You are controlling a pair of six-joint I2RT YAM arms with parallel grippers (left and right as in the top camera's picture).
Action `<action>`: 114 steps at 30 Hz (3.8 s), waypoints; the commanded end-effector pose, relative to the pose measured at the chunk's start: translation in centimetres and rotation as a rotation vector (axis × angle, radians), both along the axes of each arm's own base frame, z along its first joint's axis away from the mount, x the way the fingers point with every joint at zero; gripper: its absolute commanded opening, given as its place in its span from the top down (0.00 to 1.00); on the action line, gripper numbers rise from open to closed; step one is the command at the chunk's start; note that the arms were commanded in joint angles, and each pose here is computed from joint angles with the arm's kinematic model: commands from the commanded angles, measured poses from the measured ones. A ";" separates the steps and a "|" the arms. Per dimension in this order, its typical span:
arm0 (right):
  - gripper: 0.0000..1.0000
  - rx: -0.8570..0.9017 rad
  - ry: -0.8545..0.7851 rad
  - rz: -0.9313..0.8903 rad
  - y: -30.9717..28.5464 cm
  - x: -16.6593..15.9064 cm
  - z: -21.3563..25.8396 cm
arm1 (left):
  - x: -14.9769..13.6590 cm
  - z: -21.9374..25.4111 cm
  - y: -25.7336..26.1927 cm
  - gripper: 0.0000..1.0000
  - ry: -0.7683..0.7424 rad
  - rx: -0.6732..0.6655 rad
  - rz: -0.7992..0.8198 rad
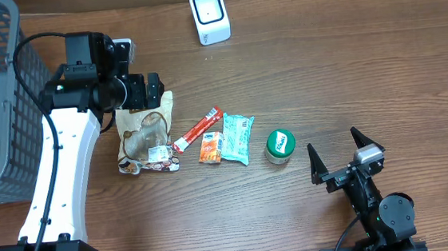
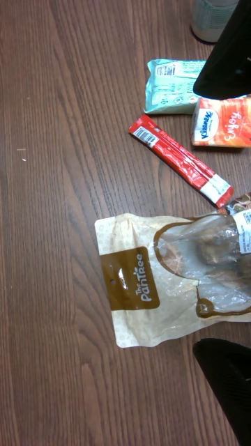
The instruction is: Scan the item barcode
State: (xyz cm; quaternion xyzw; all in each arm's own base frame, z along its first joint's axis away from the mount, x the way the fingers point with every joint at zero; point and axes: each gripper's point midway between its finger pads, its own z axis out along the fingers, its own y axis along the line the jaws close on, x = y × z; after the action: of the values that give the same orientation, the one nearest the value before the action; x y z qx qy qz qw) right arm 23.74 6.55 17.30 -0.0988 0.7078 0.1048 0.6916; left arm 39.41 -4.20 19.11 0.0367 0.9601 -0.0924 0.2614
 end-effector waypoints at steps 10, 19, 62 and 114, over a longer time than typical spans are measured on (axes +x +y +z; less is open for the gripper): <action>0.00 -0.009 -0.007 -0.066 -1.1 0.3 -0.2 | 0.2 0.0 -0.3 0.00 0.004 -0.018 0.001; 0.00 0.138 -0.021 0.070 1.1 -0.5 1.7 | 0.2 0.0 -0.3 0.00 0.004 -0.018 0.001; 0.00 0.396 0.586 0.256 6.8 2.8 11.7 | 0.2 0.0 -0.3 0.00 0.004 -0.018 0.001; 0.02 -0.020 1.301 -0.259 6.7 5.9 -0.2 | 0.2 0.0 -0.3 0.00 0.004 -0.018 0.001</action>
State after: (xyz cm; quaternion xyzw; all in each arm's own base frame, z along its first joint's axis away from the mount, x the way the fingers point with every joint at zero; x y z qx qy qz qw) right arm 29.44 14.54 18.17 0.0232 0.9875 0.0921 0.1255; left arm 39.41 -4.31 19.08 0.0375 0.9600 -0.0955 0.2607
